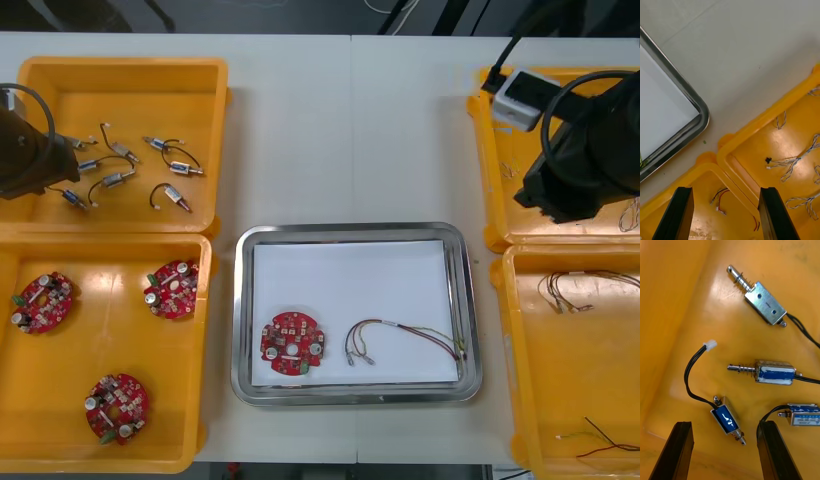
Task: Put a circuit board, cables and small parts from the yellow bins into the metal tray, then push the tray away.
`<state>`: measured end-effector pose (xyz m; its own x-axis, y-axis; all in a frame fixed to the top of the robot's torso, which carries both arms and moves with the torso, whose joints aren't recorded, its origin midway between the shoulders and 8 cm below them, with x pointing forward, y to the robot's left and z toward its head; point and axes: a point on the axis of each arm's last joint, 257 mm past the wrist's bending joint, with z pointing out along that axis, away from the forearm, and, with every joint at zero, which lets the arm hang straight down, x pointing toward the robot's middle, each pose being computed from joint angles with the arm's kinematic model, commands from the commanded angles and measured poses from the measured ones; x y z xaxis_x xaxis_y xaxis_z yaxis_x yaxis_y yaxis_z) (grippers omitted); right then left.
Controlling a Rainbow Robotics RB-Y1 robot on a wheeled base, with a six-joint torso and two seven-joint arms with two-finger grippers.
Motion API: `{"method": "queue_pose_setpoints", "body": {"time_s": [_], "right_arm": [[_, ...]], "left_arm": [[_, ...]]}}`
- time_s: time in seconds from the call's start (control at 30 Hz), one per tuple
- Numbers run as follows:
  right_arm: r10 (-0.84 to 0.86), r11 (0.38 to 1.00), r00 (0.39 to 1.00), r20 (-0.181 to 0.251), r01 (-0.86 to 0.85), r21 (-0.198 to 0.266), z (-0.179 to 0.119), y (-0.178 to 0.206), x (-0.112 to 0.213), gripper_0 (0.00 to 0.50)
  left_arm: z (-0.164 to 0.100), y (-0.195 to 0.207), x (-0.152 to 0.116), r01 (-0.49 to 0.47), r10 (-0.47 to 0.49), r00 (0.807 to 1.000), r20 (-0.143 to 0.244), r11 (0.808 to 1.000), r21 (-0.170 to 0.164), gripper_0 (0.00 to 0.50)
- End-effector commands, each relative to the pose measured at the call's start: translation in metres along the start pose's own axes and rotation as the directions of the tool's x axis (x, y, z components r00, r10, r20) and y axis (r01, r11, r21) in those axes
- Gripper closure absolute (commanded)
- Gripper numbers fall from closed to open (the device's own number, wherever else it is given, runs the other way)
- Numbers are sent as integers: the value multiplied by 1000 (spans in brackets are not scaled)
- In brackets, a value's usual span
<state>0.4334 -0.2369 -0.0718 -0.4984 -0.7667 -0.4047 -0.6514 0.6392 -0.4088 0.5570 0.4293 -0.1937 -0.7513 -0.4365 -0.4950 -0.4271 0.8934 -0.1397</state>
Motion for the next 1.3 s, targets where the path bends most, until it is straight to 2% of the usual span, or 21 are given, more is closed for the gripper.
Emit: {"method": "queue_pose_setpoints", "body": {"time_s": [0.03, 0.2, 0.37, 0.43, 0.53, 0.7, 0.83, 1.07, 1.3], "right_arm": [[187, 981, 982, -10, -187, 48, -12, -52, 21, 0], [303, 948, 953, -14, -300, 108, -21, -94, 42, 0], [395, 908, 918, -20, -388, 158, -27, -127, 64, 0], [429, 890, 903, -31, -416, 188, -29, -141, 76, 0], [464, 871, 884, -59, -444, 211, -27, -152, 92, 0], [518, 847, 849, -105, -491, 206, -16, -162, 112, 0], [549, 831, 826, -127, -525, 182, -11, -169, 115, 0], [569, 819, 817, -94, -555, 144, 1, -187, 96, 0], [550, 831, 832, -69, -536, 148, 22, -202, 79, 0]], "left_arm": [[11, 2, 12, -65, 65, 998, -22, 998, -20, 0], [17, 5, 16, -83, 82, 996, -28, 996, -41, 0], [20, 5, 20, -87, 85, 996, -36, 995, -45, 0], [22, 6, 21, -92, 91, 995, -35, 994, -52, 0], [22, 6, 21, -92, 90, 995, -36, 994, -52, 0], [24, 5, 22, -98, 97, 995, -34, 994, -57, 0], [29, 4, 23, -108, 107, 994, -26, 992, -64, 0], [33, 5, 25, -114, 112, 993, -27, 991, -69, 0], [39, 6, 24, -113, 112, 994, -17, 991, -70, 0]]}}
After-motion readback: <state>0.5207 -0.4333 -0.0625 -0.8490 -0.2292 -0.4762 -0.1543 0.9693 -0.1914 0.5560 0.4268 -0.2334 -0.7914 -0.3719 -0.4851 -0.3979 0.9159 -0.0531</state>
